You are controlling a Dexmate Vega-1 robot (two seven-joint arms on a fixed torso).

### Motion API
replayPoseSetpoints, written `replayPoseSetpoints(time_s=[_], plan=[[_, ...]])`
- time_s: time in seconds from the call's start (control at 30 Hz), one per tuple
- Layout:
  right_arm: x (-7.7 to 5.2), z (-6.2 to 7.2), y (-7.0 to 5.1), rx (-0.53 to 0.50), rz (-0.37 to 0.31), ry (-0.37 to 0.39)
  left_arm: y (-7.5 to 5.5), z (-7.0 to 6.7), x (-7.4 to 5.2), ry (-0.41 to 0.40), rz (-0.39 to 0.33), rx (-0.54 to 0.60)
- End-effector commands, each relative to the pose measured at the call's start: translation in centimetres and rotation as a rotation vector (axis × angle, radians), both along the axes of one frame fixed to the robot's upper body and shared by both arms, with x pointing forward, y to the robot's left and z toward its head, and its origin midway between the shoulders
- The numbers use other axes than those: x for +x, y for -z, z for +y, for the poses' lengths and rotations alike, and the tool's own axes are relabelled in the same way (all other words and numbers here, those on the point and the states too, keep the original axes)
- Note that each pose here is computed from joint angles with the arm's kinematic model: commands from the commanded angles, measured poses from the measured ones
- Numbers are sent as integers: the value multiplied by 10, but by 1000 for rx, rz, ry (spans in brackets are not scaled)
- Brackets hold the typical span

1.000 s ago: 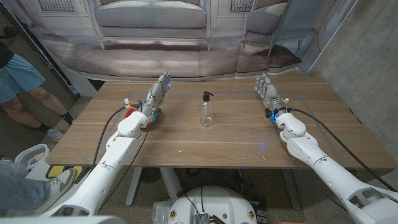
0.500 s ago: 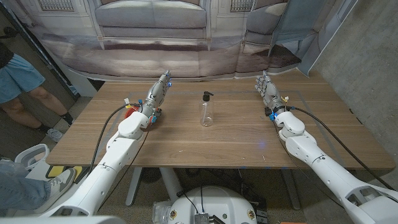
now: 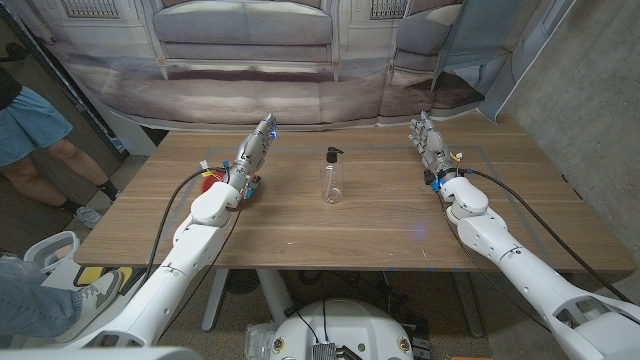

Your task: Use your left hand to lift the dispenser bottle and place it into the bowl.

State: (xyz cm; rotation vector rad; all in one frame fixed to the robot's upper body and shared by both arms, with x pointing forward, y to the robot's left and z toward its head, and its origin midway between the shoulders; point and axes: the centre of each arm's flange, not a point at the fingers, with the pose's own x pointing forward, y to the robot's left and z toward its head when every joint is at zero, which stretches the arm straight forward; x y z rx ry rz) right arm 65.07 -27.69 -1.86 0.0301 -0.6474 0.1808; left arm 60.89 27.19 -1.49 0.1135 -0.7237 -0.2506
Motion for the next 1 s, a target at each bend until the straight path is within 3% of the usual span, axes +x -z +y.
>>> replayPoseSetpoints(time_s=[0.03,1.0], plan=[[1,2,-5,-3,-8,-1,2,-6,-5,8,-26,11],[1,1,-7,0,-11,-5,4,-19,-27,28,-61,62]])
